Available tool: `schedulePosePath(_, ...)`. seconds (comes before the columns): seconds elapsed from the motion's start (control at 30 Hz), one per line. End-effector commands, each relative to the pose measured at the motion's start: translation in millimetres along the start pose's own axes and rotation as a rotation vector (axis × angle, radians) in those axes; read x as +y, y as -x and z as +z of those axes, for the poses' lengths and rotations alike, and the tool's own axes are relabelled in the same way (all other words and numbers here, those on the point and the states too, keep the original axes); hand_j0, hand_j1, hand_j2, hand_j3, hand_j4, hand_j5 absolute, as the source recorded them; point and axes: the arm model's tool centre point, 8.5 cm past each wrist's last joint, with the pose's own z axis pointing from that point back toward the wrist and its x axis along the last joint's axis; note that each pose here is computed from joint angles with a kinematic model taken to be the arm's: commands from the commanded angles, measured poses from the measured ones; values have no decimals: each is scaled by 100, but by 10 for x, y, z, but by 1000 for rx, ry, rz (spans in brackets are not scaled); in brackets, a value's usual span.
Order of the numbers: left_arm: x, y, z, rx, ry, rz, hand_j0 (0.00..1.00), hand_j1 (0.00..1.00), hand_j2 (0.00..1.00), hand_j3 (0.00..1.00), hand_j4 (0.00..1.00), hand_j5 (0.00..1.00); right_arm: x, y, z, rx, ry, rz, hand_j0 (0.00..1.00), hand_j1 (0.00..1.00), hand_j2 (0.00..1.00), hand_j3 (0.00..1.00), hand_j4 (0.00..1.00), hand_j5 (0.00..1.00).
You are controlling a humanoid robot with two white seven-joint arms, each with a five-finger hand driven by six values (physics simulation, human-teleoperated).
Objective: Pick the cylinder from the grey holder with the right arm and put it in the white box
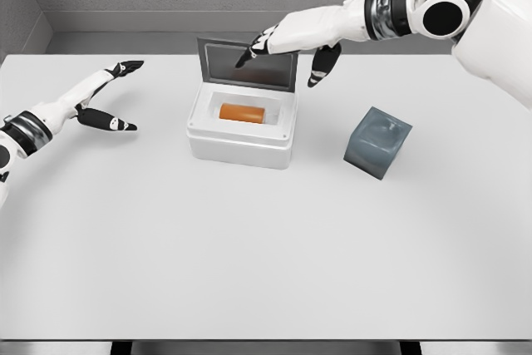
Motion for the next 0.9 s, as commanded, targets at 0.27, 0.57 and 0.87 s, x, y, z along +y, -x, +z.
schedulePosePath(0.27,153,-84,-68,-13,-17,-14,100,100,100,100,100,100,106,-55,888,49,39,46,100,100,100,100,100,100)
schedulePosePath(0.57,190,-330,-308,-73,0,-25,100,100,100,100,100,100,768,22,1763,181,19,-56,100,100,100,100,100,100)
schedulePosePath(0.87,238,-524,-689,-85,112,84,100,100,100,100,100,100,751,0,1754,167,33,-65,100,100,100,100,100,100)
